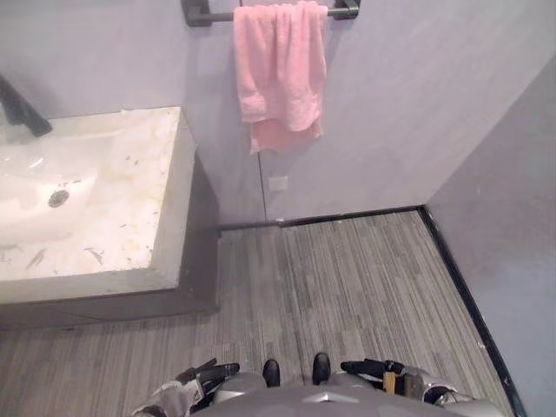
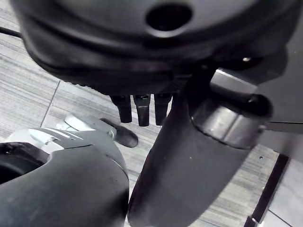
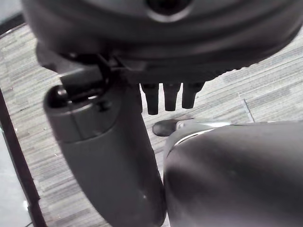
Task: Organize the bathroom.
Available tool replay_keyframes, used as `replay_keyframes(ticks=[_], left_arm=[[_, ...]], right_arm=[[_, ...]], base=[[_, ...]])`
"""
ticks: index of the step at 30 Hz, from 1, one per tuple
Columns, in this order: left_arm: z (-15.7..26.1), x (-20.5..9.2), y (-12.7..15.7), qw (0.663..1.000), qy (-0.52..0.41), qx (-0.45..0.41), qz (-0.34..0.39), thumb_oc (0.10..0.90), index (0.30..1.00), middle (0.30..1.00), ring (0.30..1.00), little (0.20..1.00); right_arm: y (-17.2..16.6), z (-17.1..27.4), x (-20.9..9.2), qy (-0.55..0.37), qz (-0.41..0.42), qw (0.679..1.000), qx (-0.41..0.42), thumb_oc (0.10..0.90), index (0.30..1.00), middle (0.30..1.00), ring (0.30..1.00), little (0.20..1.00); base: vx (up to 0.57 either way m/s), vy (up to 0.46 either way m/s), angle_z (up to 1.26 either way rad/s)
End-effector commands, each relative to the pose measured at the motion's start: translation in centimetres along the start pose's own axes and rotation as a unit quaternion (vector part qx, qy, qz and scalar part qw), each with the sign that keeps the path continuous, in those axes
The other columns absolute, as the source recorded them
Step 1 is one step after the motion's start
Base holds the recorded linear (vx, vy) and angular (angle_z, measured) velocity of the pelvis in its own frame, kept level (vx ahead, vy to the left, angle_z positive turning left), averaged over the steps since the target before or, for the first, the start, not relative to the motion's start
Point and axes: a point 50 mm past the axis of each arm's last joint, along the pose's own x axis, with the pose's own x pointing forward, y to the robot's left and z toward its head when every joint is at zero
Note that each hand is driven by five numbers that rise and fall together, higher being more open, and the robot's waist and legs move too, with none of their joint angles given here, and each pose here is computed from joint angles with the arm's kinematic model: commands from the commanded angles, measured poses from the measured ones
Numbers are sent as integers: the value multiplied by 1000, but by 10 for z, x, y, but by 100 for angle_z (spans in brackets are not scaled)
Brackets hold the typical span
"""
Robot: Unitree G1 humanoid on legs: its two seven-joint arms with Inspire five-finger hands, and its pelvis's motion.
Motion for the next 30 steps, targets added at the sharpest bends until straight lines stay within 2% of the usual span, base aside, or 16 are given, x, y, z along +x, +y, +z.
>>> replay_keyframes(ticks=[1,7,13,23,27,30], left_arm=[[-19,-4,20,999,41,1,34,800,900,900,900,900],[-18,-5,23,999,32,-5,33,800,900,900,900,900],[-33,-8,32,998,44,-17,47,800,900,900,900,900],[-36,-7,31,999,38,-14,31,800,900,900,900,900],[-2,-9,38,996,-32,40,71,800,900,900,900,900],[65,-18,32,980,-131,105,102,800,900,900,900,900]], right_arm=[[-28,-48,-3,81,-38,996,-14,800,900,900,900,900],[-33,-55,-5,100,-35,994,-17,800,900,900,900,900],[-23,-87,-7,150,-4,989,-11,800,900,900,900,900],[-26,-78,-6,135,-6,989,-58,800,900,900,900,900],[-36,-74,-7,133,-15,988,-78,800,900,900,900,900],[-48,-69,-9,125,-31,988,-89,800,900,900,900,900]], base=[[74,-32,-3],[228,-176,3],[385,-341,24],[215,-202,5],[177,-223,4],[137,-206,22]])
